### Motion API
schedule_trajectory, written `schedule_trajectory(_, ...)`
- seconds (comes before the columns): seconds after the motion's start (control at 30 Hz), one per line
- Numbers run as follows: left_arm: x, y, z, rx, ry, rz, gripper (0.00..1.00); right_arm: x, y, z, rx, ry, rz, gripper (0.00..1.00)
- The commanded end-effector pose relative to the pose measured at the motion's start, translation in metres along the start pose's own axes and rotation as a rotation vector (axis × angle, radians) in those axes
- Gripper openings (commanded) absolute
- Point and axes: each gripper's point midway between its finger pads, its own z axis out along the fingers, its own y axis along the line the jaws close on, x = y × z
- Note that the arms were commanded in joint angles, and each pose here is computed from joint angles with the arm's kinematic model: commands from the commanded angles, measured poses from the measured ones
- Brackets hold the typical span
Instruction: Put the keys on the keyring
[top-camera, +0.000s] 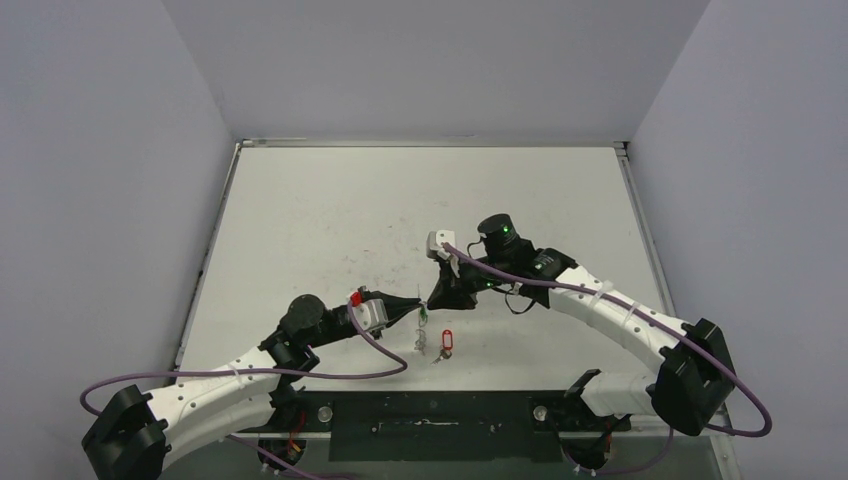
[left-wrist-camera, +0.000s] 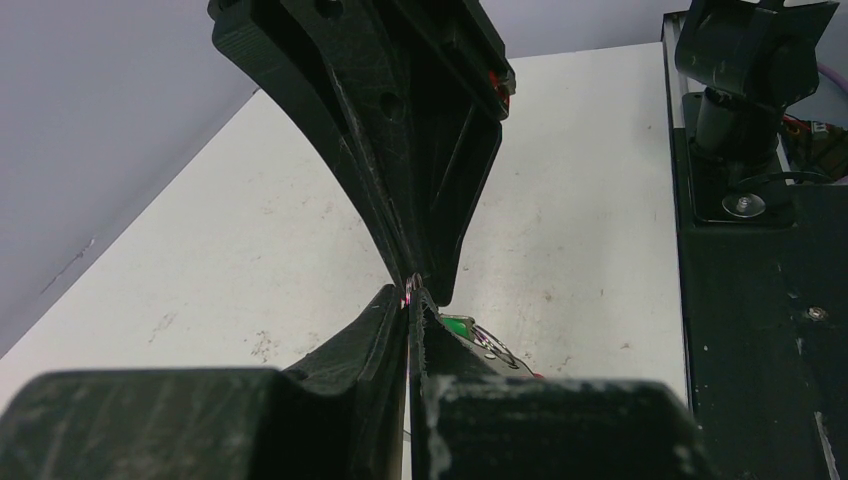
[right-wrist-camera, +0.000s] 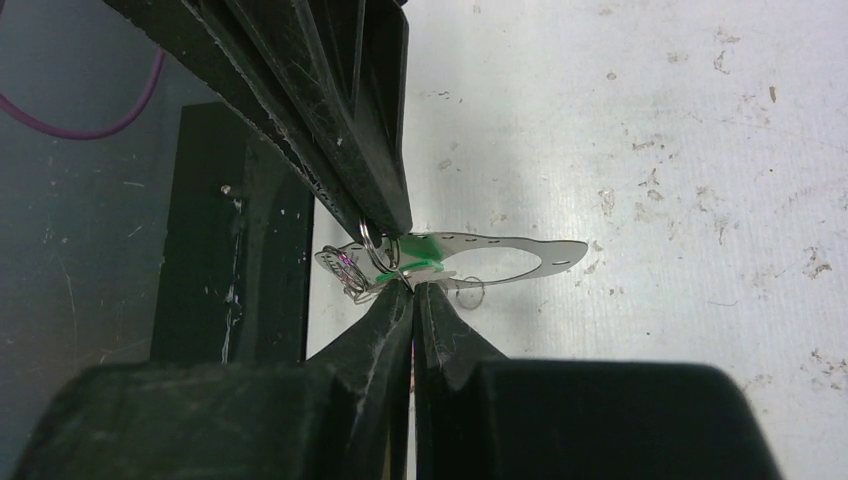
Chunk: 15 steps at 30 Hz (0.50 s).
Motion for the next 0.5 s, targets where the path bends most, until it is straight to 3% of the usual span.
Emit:
schedule_trajectory(0.0, -0.035, 0.006, 0.004, -0.012, -0.111, 0.049, 0.00, -0.018, -0.004, 0.000, 0.036, -0.075, -0.042, 0.00)
schedule_trajectory(0.1, -0.035, 0.006, 0.003, -0.013, -0.112, 0.049, 0.00, -0.022, -0.005, -0.006, 0.071, -0.087, -0.067, 0.07)
schedule_trajectory(0.3, -0.035, 0.006, 0.003, -0.014, -0.111, 0.046, 0.00, -0.037, -0.001, -0.017, 0.110, -0.157, -0.134, 0.36)
schedule_trajectory(0.47, -0.037, 0.006, 0.003, -0.013, -0.116, 0.047, 0.00, -0.044, 0.004, -0.015, 0.082, -0.197, -0.153, 0.40)
